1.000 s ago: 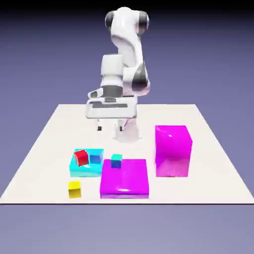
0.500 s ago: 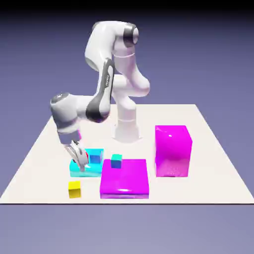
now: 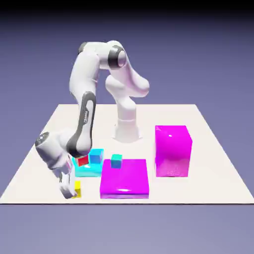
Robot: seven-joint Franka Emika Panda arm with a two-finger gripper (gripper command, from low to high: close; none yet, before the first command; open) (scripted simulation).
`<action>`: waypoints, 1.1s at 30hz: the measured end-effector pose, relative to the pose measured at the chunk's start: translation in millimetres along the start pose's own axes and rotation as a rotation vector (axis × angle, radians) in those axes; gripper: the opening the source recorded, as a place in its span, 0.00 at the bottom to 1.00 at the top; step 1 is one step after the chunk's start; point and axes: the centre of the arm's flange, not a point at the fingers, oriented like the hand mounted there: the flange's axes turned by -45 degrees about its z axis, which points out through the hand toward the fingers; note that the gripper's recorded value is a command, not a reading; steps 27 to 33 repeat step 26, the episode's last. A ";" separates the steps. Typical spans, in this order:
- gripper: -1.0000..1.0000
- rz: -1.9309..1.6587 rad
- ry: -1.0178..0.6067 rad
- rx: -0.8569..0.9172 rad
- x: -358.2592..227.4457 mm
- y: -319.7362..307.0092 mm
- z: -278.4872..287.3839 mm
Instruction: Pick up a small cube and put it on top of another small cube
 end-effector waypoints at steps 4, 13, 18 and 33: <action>0.00 -0.312 0.014 -0.105 -69.4 -6.0 -15.8; 0.00 -1.067 0.012 -0.389 -223.1 20.9 -22.4; 0.00 -1.356 -0.003 -0.518 -270.7 47.5 -21.7; 1.00 -1.353 -0.001 -0.519 -251.8 60.8 27.6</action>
